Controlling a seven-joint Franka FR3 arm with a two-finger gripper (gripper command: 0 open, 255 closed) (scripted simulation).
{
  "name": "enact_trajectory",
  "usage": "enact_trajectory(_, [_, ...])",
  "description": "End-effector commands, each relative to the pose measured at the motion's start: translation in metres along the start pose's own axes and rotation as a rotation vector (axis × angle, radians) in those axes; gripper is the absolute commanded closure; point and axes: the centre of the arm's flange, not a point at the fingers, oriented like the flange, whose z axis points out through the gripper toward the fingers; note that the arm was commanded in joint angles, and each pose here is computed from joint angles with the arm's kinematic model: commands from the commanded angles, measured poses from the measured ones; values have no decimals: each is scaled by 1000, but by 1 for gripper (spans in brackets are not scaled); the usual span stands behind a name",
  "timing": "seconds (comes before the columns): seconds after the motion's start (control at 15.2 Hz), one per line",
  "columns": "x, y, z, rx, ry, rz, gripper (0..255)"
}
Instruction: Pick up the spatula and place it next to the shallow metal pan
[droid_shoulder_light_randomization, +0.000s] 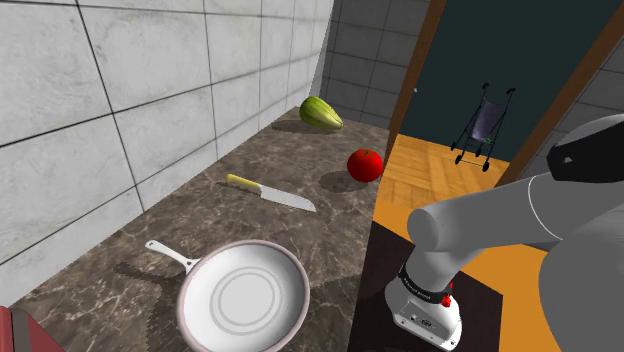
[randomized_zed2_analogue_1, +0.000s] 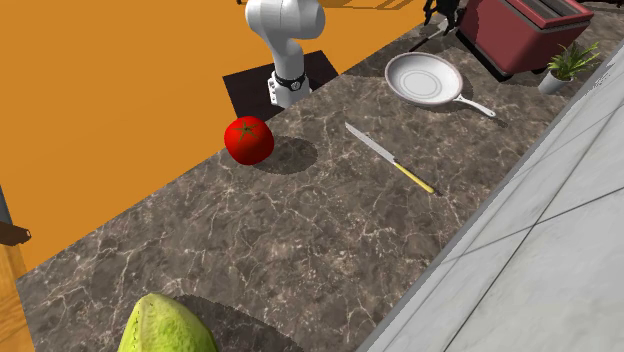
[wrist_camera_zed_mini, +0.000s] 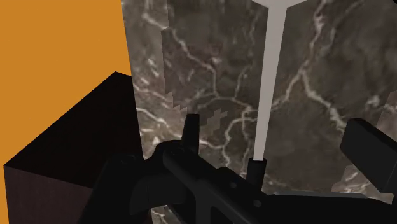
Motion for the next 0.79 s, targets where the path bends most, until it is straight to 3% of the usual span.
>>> enact_trajectory(0.0, [0,0,-13,0,0,0,0])
enact_trajectory(0.2, [0,0,-50,0,0,0,0])
enact_trajectory(0.73, [0,0,-50,0,0,0,0])
